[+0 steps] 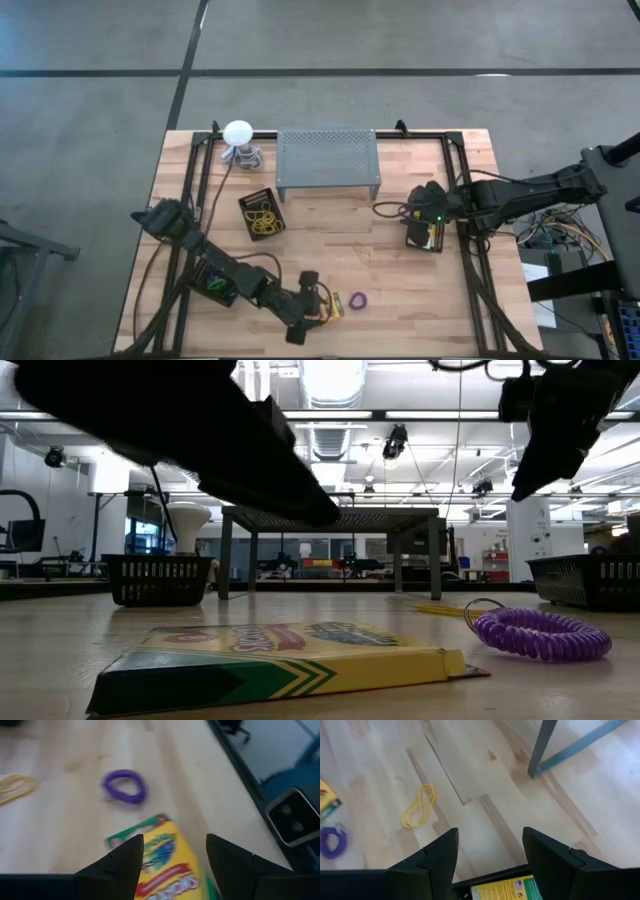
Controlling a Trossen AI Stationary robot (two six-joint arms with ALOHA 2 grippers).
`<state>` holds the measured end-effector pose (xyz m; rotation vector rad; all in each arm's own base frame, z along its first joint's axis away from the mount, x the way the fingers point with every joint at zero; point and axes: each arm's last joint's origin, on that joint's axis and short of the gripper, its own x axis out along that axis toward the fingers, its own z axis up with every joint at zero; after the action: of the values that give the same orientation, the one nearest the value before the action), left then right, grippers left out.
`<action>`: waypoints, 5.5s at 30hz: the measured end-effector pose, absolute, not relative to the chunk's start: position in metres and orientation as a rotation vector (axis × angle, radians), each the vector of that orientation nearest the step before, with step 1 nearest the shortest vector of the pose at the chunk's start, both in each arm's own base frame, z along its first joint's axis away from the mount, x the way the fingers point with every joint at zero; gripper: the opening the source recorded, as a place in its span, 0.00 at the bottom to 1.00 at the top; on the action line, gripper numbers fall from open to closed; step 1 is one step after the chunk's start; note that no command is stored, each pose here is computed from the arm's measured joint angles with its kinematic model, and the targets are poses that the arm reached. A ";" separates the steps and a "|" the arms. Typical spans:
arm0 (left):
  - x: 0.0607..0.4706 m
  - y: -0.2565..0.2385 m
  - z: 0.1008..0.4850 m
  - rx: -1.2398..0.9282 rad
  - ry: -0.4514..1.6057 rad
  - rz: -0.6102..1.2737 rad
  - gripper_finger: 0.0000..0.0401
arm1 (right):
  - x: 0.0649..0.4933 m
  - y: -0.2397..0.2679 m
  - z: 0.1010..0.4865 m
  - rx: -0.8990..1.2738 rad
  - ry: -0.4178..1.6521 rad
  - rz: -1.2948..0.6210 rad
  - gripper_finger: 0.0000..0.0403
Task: Pick & Place Office Desk Supplies
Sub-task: Put the crayon box into the top right black bin
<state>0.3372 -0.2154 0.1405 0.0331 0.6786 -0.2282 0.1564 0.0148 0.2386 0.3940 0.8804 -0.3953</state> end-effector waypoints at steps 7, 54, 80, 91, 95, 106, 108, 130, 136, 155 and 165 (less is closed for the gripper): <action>0.345 -0.230 0.123 0.170 0.792 -0.307 0.55 | 0.171 0.017 0.224 0.367 0.979 -0.400 0.54; 0.313 -0.182 0.136 -0.693 1.113 0.393 0.52 | 0.258 0.078 0.184 0.609 0.764 0.020 0.54; 0.336 -0.145 0.121 -0.675 0.844 0.286 0.51 | 0.308 0.096 0.118 0.597 0.870 0.067 0.54; 0.334 -0.147 0.158 -0.237 0.804 -0.027 0.50 | 0.301 0.094 0.132 0.076 0.815 0.113 0.54; 0.333 -0.148 0.159 -0.016 0.776 -0.050 0.50 | 0.300 0.094 0.129 0.015 0.816 0.063 0.54; 0.331 -0.137 0.149 0.006 0.806 0.039 0.50 | 0.294 0.101 0.123 0.139 0.892 0.119 0.54; 0.331 -0.137 0.146 -0.004 0.811 0.048 0.50 | 0.293 0.106 0.124 0.095 0.878 0.114 0.54; 0.331 -0.137 0.133 -0.019 0.843 0.076 0.50 | 0.303 0.125 0.096 0.065 0.773 0.049 0.52; 0.329 -0.136 0.132 -0.026 0.867 0.089 0.50 | 0.302 0.126 0.098 0.046 0.761 0.043 0.46; 0.328 -0.139 0.132 -0.071 0.929 0.008 0.50 | 0.300 0.124 0.111 0.081 0.749 0.034 0.44; 0.321 -0.135 0.124 -0.049 1.000 0.036 0.50 | 0.305 0.127 0.102 0.133 0.714 0.032 0.44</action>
<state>0.3212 -0.1355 0.1245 -0.0491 1.0003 0.0358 0.3053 0.1270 0.1025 0.1328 0.7137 0.0320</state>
